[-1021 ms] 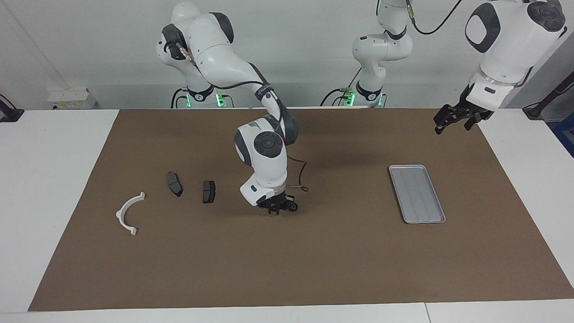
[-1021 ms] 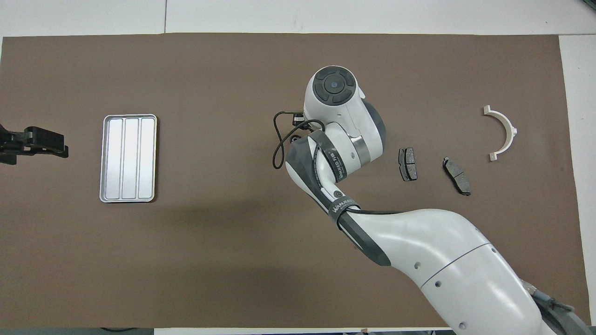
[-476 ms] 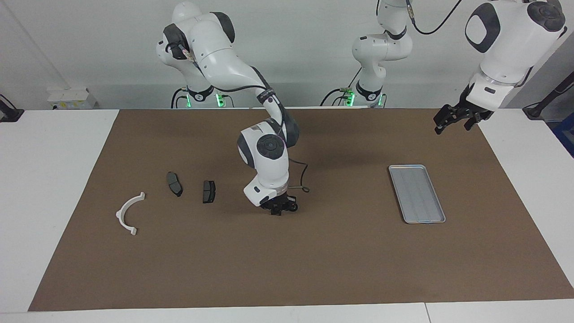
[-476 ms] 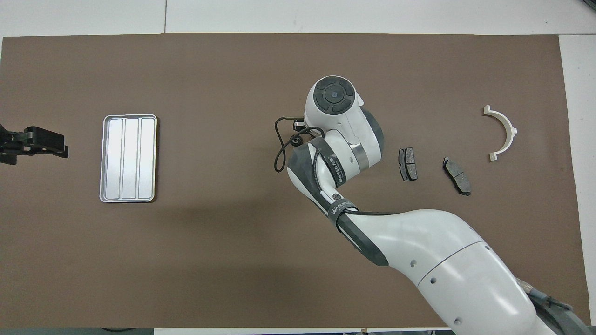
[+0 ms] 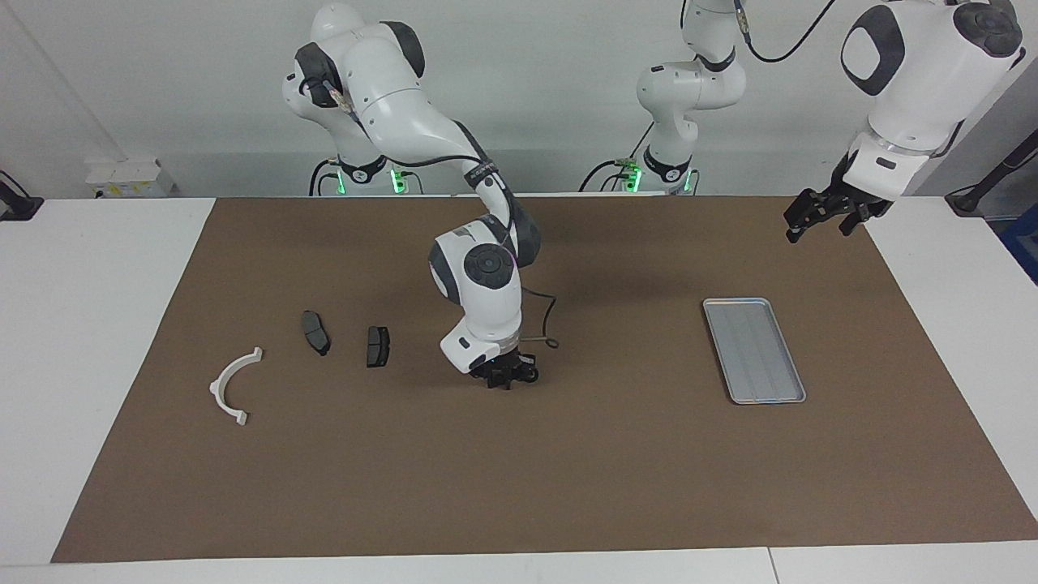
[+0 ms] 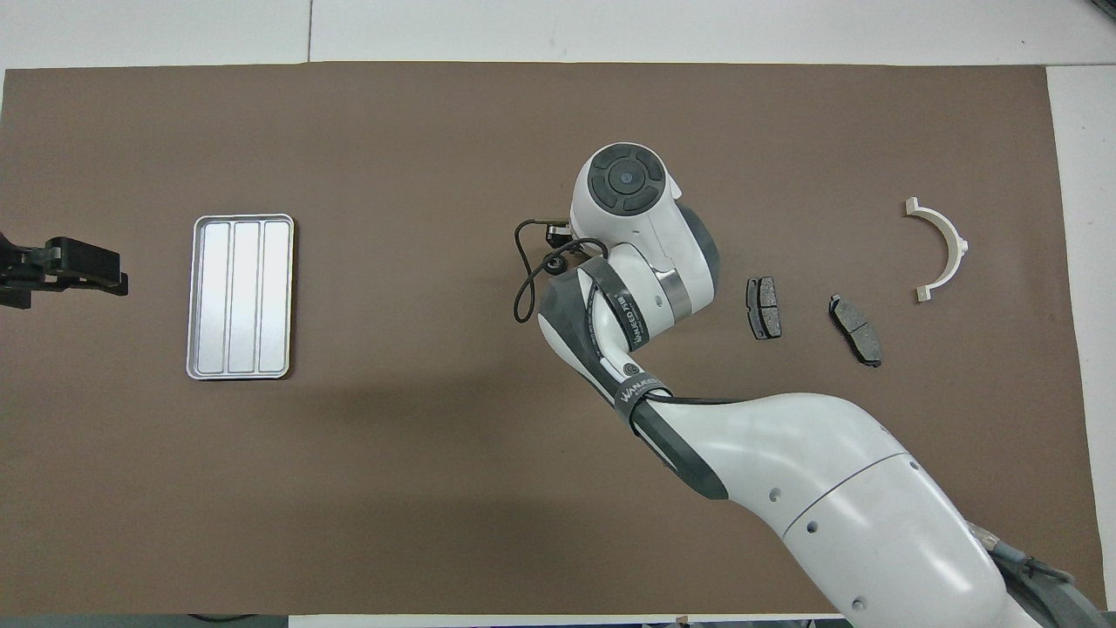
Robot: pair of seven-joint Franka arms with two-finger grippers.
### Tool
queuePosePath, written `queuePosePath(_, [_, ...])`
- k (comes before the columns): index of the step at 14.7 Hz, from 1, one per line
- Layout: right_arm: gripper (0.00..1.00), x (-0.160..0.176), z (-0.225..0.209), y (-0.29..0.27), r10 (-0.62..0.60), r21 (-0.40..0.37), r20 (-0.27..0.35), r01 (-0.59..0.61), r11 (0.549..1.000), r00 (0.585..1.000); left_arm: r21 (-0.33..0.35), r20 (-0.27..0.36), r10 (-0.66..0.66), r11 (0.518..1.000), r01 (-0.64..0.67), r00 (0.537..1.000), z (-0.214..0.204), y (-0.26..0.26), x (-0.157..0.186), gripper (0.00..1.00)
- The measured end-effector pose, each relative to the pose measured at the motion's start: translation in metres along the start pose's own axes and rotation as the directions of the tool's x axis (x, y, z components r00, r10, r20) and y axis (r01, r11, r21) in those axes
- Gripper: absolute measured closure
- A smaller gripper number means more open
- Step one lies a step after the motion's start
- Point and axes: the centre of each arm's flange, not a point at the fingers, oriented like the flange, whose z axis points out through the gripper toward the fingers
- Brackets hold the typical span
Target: Pick bearing gear from pile to tray
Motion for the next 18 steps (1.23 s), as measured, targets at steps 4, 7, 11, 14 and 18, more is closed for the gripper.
queuePosePath(4, [0.00, 0.008, -0.017, 0.002, 0.009, 0.002, -0.010, -0.009, 1.000, 1.000, 0.000, 0.000, 0.000, 1.000, 0.000, 1.000, 0.000, 0.000, 0.000, 0.00])
queuePosePath(7, [0.00, 0.028, -0.047, 0.016, 0.031, 0.013, -0.039, -0.031, 0.999, 0.999, 0.000, 0.000, 0.000, 1.000, 0.000, 1.000, 0.000, 0.000, 0.000, 0.00])
queuePosePath(11, [0.00, 0.065, -0.092, 0.068, -0.009, 0.032, -0.102, 0.012, 0.999, 0.995, 0.000, 0.000, 0.000, 1.000, 0.000, 1.000, 0.000, 0.000, 0.000, 0.00])
queuePosePath(14, [0.00, 0.097, -0.126, 0.142, -0.092, 0.013, -0.137, 0.095, 0.995, 0.986, 0.000, 0.000, 0.000, 1.000, 0.000, 1.000, 0.000, 0.000, 0.000, 0.00])
queuePosePath(18, [0.00, 0.121, -0.168, 0.253, -0.208, -0.044, -0.122, 0.205, 0.978, 0.970, 0.000, 0.000, 0.000, 1.000, 0.000, 1.000, 0.000, 0.000, 0.000, 0.00])
